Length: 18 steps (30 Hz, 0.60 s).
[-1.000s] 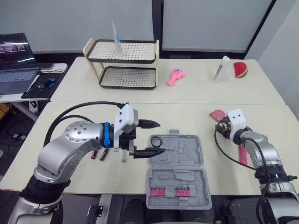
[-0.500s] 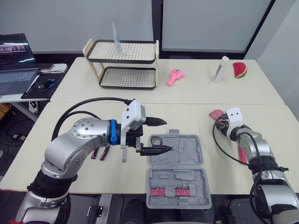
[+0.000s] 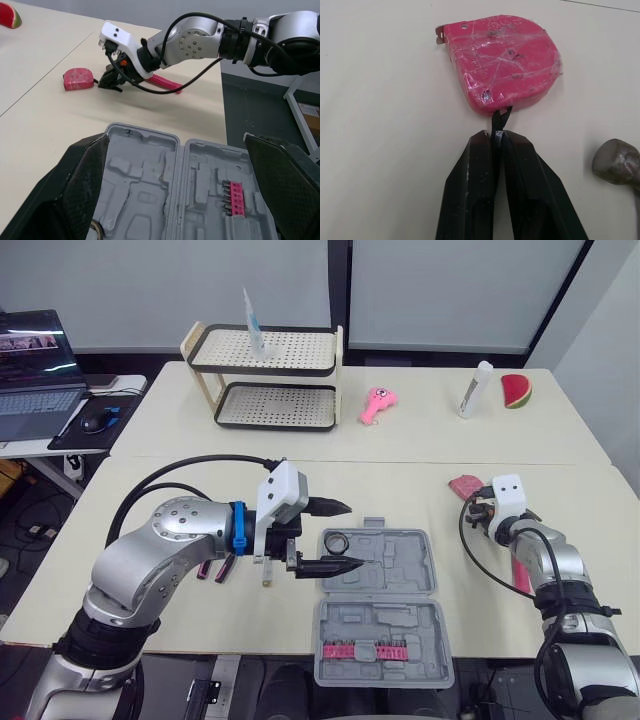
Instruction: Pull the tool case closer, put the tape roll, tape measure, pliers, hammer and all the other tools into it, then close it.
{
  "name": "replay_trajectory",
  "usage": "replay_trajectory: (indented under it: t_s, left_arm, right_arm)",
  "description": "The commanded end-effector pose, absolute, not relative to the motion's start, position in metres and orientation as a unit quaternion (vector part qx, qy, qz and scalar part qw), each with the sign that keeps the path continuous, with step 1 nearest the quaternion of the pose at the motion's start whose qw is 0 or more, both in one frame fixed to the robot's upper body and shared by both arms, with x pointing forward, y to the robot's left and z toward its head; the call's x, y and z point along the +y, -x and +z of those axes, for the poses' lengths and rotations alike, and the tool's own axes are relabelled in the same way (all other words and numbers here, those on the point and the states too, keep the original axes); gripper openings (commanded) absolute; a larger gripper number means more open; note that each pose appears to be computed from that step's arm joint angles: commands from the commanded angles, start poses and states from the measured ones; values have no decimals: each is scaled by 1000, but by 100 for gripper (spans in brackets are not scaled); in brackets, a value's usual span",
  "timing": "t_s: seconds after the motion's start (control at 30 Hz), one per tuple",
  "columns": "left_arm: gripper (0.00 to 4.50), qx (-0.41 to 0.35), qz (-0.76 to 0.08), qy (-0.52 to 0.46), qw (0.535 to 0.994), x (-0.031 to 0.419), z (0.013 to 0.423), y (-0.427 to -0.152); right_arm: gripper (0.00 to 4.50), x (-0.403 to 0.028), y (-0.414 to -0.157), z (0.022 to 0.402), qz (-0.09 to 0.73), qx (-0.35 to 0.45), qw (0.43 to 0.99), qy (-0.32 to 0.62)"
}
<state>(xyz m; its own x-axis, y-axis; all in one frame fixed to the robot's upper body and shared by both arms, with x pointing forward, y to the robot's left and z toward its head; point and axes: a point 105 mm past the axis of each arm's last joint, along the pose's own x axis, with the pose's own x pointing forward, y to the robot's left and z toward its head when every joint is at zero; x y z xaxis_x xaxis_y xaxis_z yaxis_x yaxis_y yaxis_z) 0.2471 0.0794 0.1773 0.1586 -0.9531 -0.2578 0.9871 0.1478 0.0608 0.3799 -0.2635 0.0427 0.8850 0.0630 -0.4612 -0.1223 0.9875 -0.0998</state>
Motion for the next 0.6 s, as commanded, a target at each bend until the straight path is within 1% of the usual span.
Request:
replay_trajectory:
  t_s: [0.03, 0.23, 0.47, 0.53, 0.6]
  left_arm:
    - [450, 68, -649, -131, 747, 85, 182, -241]
    - [450, 87, -654, -161, 734, 93, 168, -235]
    - [450, 84, -662, -169, 725, 91, 163, -231]
    - [450, 79, -661, -165, 728, 90, 165, -233]
    - [450, 69, -659, -156, 732, 87, 168, -235]
  right_arm:
    - [2, -267, -369, 45, 53, 239, 968, 55]
    - [2, -266, -343, 50, 81, 243, 964, 67]
    - [2, -255, -309, 52, 121, 251, 956, 89]
    - [2, -253, -310, 58, 122, 231, 960, 104]
    - [2, -249, -314, 64, 128, 211, 965, 92]
